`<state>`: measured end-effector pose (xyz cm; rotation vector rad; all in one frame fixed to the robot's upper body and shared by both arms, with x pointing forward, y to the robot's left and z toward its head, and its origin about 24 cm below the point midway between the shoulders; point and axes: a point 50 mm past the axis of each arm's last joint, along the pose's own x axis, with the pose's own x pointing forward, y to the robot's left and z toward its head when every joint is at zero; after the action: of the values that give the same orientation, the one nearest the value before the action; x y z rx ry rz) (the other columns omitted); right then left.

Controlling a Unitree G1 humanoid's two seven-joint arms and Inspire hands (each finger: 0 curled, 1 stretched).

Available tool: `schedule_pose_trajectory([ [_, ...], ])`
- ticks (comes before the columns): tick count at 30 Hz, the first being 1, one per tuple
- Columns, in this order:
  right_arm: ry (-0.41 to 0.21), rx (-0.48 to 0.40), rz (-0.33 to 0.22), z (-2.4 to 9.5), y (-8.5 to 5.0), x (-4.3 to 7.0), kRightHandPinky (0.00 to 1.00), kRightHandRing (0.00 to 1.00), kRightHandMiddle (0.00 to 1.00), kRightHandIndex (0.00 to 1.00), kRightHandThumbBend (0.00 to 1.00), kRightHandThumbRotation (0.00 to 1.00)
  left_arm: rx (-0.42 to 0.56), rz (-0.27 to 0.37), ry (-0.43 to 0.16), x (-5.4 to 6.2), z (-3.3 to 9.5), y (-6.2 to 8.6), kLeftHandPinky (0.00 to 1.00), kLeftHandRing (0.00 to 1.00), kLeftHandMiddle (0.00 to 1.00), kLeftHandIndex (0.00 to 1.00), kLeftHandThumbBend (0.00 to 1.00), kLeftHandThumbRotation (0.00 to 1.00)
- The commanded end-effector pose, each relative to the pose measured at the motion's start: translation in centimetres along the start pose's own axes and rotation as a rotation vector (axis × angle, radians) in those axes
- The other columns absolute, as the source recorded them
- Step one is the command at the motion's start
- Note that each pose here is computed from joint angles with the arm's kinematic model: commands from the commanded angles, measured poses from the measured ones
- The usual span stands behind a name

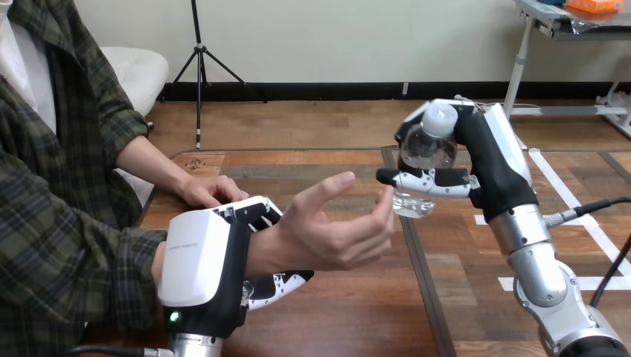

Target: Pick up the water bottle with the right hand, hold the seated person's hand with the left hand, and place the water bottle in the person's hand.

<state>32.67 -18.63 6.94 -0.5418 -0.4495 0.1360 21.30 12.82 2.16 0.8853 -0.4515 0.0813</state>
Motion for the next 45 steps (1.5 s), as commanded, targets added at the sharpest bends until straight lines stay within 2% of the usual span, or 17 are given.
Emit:
schedule_pose_trajectory([
  [1,-0.163,0.025,-0.053,2.9,-0.7,2.1,0.37,0.40,0.45,0.42,0.75,0.00,-0.048,0.051,-0.113,2.0,2.2,0.3,0.26,0.31,0.35,0.37,0.91,0.00],
  [29,-0.291,0.063,-0.001,5.0,0.0,1.4,0.35,0.39,0.42,0.40,0.72,0.00,-0.067,0.034,-0.130,2.1,2.5,-0.1,0.26,0.30,0.34,0.37,0.92,0.00],
  [35,-0.300,0.068,0.005,5.3,0.1,1.2,0.33,0.37,0.41,0.40,0.72,0.00,-0.064,0.037,-0.134,2.1,2.5,-0.1,0.26,0.30,0.34,0.37,0.92,0.00],
  [45,-0.333,0.120,0.015,5.8,0.3,0.7,0.33,0.36,0.39,0.39,0.73,0.00,-0.060,0.037,-0.131,2.1,2.4,-0.1,0.26,0.29,0.34,0.36,0.93,0.00],
])
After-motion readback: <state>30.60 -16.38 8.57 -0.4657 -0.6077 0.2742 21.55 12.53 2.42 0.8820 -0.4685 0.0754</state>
